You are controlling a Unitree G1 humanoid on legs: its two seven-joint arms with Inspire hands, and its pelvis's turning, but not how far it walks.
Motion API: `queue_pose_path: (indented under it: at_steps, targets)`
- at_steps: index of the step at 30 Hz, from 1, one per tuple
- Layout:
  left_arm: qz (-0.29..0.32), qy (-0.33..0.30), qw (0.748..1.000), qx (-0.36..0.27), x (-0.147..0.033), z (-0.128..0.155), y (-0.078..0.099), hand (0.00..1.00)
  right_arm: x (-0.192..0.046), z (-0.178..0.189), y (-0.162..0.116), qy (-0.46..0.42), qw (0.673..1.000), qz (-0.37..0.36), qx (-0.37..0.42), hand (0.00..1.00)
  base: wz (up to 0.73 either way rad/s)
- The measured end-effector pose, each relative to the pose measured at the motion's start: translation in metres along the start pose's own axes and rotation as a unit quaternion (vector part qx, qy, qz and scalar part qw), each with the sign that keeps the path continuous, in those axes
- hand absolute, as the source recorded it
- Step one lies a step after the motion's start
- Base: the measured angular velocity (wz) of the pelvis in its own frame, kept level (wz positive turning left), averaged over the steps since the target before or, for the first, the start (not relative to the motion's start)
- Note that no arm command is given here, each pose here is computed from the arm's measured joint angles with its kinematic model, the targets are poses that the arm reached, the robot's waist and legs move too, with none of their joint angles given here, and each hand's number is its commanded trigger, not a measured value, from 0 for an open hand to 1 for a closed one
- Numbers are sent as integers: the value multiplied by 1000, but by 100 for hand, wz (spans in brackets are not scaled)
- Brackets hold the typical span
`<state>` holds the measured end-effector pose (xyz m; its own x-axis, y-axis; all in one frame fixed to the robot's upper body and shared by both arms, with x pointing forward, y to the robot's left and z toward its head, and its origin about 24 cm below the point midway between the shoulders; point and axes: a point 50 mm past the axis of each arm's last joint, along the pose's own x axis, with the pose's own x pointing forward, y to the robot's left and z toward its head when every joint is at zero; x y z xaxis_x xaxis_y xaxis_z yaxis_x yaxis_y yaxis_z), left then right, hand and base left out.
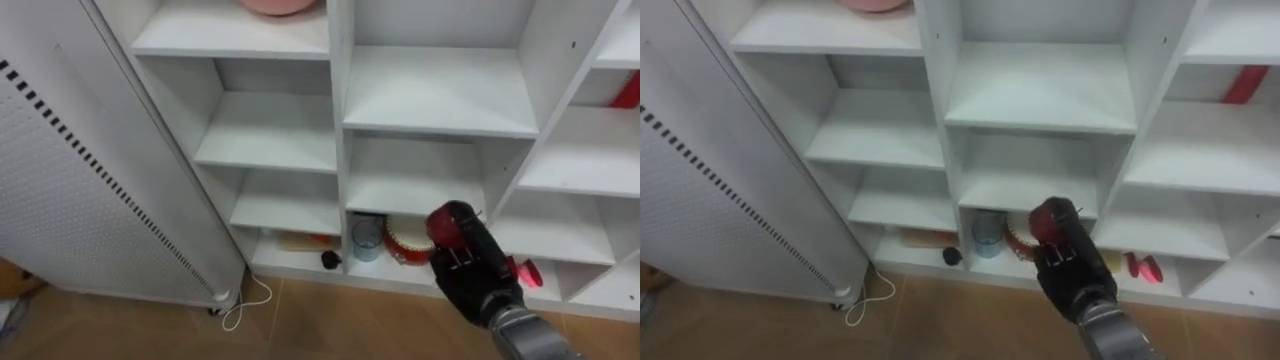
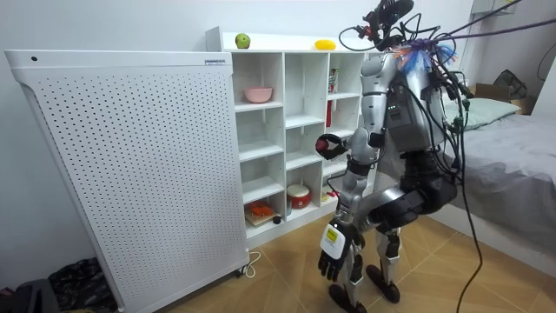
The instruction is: Arrange fruit in the closet
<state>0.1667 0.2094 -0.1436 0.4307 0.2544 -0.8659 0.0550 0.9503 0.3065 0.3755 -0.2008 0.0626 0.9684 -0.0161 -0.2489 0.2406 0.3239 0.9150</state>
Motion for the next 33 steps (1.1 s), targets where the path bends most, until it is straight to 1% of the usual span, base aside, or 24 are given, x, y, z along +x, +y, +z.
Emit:
queue_pose_path:
  at_steps: [6, 9, 11, 17, 22, 29, 33]
  targets:
    - [18, -1, 1000, 20, 0, 0, 5, 0, 5, 17, 26, -38, 998, -5, 46, 100, 1]
    - [26, 3, 999, 24, 0, -2, 6, 0, 6, 24, 34, -57, 996, -6, 74, 100, 7]
    - [28, 3, 999, 27, 0, -2, 6, 0, 6, 30, 38, -64, 995, -12, 77, 100, 15]
    - [29, 4, 999, 27, 0, -3, 6, 0, 5, 39, 54, -81, 994, -8, 75, 100, 2]
    - [30, 4, 999, 34, 0, -3, 7, 0, 4, 43, 56, -87, 994, -15, 70, 100, -1]
    - [35, 1, 998, 60, 0, -5, 8, 0, 2, 46, 65, -95, 993, -21, 60, 100, -1]
    - [42, 11, 997, 61, 0, -13, 11, 0, 1, 47, 66, -100, 993, -38, 47, 100, 0]
